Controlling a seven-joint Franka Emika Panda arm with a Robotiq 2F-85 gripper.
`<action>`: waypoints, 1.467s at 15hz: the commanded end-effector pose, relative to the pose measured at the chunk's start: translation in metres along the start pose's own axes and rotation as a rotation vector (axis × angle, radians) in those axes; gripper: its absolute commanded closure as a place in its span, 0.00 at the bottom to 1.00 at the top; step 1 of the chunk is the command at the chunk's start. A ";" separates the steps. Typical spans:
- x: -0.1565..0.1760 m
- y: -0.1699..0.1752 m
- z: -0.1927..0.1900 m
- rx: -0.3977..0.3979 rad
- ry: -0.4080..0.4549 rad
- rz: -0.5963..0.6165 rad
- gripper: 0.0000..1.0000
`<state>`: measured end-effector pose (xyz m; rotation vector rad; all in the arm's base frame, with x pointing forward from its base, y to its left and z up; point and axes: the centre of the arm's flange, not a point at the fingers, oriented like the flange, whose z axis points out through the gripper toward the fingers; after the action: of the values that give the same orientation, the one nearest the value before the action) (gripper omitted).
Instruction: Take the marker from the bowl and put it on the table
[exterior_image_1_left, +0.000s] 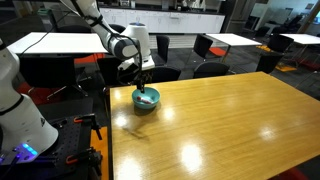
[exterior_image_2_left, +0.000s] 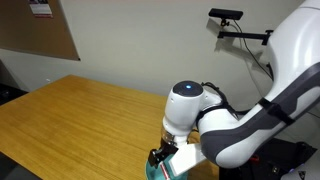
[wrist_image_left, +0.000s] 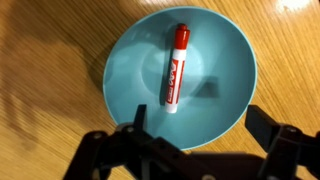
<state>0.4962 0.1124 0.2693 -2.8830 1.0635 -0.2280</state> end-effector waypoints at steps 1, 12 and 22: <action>0.001 0.003 0.017 0.009 0.002 0.043 0.00; 0.000 0.005 0.050 -0.029 -0.032 0.050 0.00; 0.007 -0.006 0.071 -0.055 -0.037 0.045 0.00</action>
<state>0.5068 0.1091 0.2055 -2.9176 1.1099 -0.1262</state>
